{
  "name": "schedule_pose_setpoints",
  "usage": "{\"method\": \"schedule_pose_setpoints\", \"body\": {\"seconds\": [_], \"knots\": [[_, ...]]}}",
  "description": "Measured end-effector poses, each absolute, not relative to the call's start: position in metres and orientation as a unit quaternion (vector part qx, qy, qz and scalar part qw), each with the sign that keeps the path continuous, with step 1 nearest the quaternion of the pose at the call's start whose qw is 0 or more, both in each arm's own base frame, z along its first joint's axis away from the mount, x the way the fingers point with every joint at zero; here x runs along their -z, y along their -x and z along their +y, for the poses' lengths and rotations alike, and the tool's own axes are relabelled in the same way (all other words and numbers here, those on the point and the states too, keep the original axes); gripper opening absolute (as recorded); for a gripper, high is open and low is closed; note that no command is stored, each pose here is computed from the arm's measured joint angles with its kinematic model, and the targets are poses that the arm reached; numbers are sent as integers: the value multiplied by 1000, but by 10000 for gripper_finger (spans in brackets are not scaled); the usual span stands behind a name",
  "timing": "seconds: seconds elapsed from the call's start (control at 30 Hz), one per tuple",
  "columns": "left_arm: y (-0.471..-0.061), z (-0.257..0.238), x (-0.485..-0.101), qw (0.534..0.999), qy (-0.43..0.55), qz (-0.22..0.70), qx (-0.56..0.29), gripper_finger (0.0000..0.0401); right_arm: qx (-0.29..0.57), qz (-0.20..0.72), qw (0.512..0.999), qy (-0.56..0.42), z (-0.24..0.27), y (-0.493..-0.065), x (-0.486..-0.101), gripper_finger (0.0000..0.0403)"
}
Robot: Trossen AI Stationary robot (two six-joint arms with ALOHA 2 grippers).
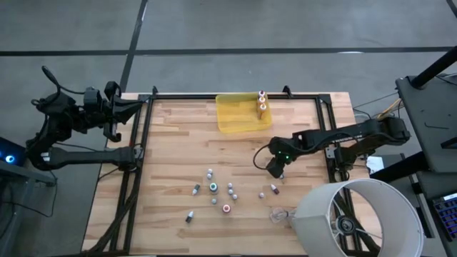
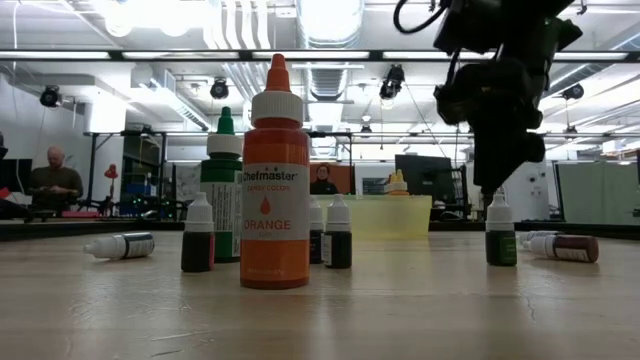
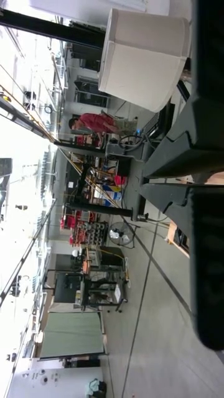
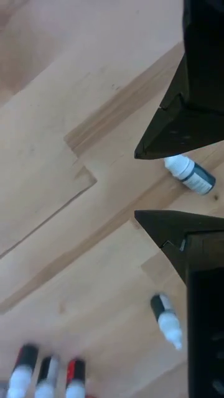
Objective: Pick & Place food coloring
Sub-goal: Put the top small black food coloring bottle into the yellow bin
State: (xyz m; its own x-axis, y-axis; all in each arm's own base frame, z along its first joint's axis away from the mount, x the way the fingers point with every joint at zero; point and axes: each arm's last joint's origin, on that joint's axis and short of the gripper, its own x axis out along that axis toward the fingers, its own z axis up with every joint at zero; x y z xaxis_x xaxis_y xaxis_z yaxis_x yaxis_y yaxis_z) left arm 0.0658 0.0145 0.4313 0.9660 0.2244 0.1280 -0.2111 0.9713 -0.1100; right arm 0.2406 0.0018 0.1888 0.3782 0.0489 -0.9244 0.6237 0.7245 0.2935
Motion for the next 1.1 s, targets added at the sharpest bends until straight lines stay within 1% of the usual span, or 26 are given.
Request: {"method": "schedule_pose_setpoints", "body": {"seconds": [0.23,0.63,0.73,0.9,1.1], "knots": [[-66,14,-431,990,48,-70,-110,0,198,550,748,-314,2,-245,-175,132],[-66,14,-431,990,48,-70,-110,0,196,547,750,-314,2,-246,-174,129],[-66,14,-431,990,48,-70,-110,0,199,537,760,-306,0,-248,-178,126],[-66,14,-431,990,48,-70,-110,0,214,495,799,-267,-10,-258,-199,126],[-66,14,-431,990,48,-70,-110,0,230,457,818,-263,-32,-268,-221,129]]}}
